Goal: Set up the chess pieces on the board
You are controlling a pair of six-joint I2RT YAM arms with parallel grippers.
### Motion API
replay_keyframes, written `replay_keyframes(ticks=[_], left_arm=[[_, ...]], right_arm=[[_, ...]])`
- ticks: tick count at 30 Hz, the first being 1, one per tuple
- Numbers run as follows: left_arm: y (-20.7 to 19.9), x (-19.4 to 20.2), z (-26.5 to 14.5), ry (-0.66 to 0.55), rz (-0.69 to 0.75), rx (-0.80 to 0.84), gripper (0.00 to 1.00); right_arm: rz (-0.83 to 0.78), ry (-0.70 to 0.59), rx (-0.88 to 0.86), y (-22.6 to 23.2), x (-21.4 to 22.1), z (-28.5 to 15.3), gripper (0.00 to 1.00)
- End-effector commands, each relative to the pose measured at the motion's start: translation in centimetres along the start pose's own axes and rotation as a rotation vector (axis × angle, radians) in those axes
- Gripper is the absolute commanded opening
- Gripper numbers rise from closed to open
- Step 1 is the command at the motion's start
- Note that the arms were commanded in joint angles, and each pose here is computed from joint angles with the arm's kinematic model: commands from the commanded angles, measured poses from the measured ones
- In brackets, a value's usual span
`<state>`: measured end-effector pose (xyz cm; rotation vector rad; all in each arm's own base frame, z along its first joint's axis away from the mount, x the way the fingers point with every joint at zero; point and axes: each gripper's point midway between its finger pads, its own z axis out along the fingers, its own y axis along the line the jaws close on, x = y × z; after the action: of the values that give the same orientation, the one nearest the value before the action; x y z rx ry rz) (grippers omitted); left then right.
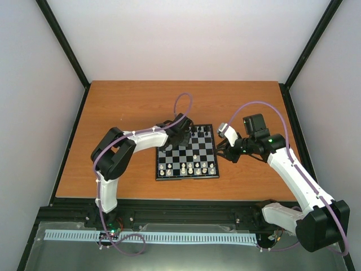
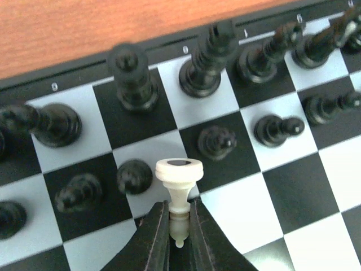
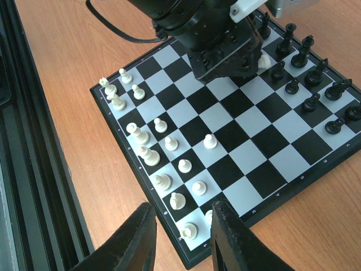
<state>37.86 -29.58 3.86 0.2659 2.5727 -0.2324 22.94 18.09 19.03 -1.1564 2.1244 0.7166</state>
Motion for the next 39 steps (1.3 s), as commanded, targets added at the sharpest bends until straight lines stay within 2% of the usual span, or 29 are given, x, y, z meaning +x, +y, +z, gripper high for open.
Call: replay_keyframes(ticks=[1,5,16,18,23,26,30,39], left_arm=[[-0.1,2.0,-1.2,0.042,-0.013,-0.005,0.12],[-1.4,3.4,-1.7,0.071,0.033,0.059,0.12],[-3.8,6.8,-2.4,0.179,0.290,0.243,0.12],[-4.7,7.6,-3.3,0.198,0.341,0.323,0.13],[-3.8,9.0,-3.5,0.226,0.421,0.315,0.15],[-3.4,9.1,-3.3,0.229,0.434,0.292,0.17],[-3.7,8.9,-3.2,0.210,0.426,0.306,0.28],[-4.9,8.3,-4.2,0.161,0.412,0.376,0.34]], right_arm=[[0.001,0.004,-0.008,0.0,0.3,0.1,0.29],[-0.001,0.006,-0.010,0.1,0.4,0.1,0.29],[-0.018,0.013,0.004,-0.2,0.4,0.1,0.28],[-0.051,0.019,0.024,-0.5,0.3,0.0,0.28],[-0.245,0.048,0.031,-1.4,0.3,0.5,0.33],[-0.327,0.111,0.025,-3.0,0.9,1.9,0.35],[-0.392,0.155,-0.006,-4.8,1.0,3.9,0.36],[-0.445,0.084,-0.132,-5.7,-1.2,6.9,0.37]])
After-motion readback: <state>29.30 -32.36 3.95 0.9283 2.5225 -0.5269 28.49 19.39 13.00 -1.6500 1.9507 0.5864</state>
